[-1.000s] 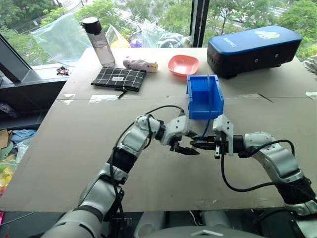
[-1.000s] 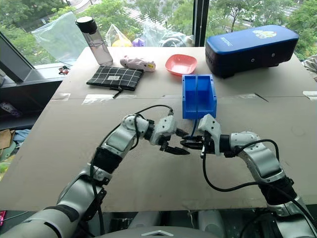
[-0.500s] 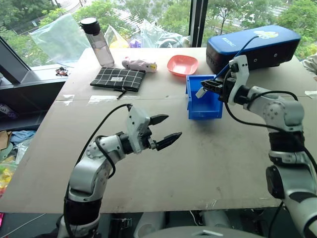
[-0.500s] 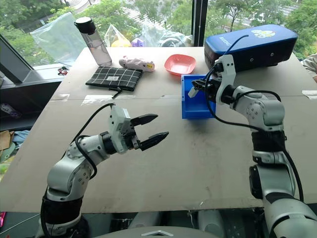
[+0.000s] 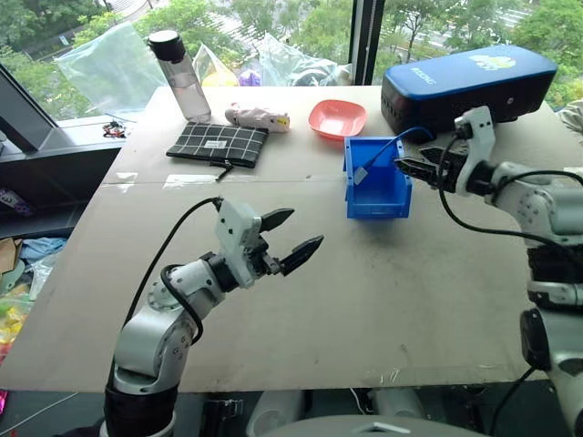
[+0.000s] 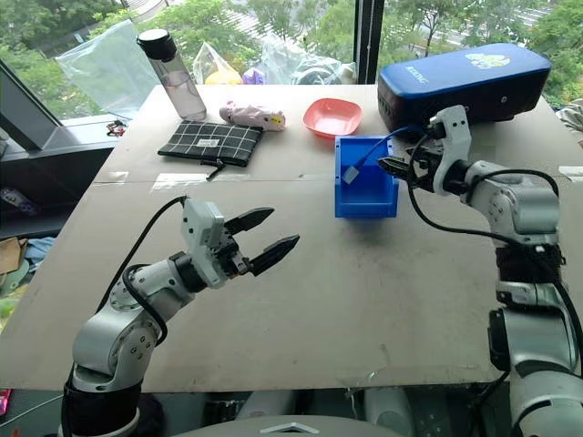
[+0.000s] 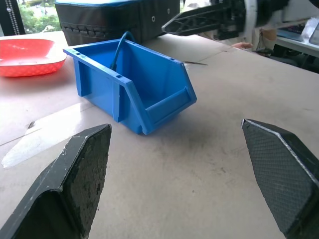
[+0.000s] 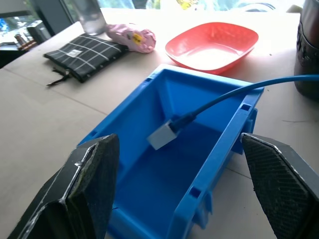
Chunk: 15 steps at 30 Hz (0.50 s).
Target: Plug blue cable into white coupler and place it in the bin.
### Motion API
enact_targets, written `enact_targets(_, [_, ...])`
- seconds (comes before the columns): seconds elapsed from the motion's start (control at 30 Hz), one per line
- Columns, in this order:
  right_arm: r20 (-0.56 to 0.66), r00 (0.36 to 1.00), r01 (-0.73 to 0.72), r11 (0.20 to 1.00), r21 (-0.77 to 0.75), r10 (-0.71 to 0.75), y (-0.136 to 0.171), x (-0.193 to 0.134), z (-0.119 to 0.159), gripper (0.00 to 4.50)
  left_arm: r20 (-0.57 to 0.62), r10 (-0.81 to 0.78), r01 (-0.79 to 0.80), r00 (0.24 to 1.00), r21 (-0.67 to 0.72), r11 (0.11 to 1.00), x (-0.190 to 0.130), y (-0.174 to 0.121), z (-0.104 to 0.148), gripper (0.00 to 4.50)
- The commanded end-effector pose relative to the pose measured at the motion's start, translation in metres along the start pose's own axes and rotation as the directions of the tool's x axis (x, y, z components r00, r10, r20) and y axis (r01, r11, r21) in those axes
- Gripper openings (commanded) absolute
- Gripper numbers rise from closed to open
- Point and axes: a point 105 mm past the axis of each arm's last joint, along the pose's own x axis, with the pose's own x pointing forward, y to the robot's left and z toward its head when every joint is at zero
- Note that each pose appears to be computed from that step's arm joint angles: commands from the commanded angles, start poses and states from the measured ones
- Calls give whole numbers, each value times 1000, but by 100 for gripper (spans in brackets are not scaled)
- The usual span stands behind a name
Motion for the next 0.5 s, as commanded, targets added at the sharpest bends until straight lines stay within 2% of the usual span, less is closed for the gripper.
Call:
enact_targets(0.03, [99,989,-93,980,-176,111,32,-45,23,391,-6,-17,17,1000,7,1000,-15,-4,9,426])
enact_targets(0.1, [41,995,-76,964,-256,89,34,-71,5,391,-52,-29,29,998,1,1000,-28,-5,5,426])
enact_targets(0.17, [-71,997,-53,931,-362,29,26,-108,-27,391,-114,-32,31,993,-7,999,-45,-3,0,426])
enact_targets(0.23, [-137,990,-71,914,-401,17,25,-134,-46,391,-157,-40,38,987,-15,999,-58,-3,-4,426])
enact_targets(0.33, [-206,978,-43,927,-373,-37,12,-174,-69,391,-233,-58,50,971,-40,998,-81,-9,-13,426])
enact_targets(0.5, [-271,959,-25,929,-369,-83,4,-210,-88,391,-279,-61,50,958,-47,998,-99,-13,-19,426])
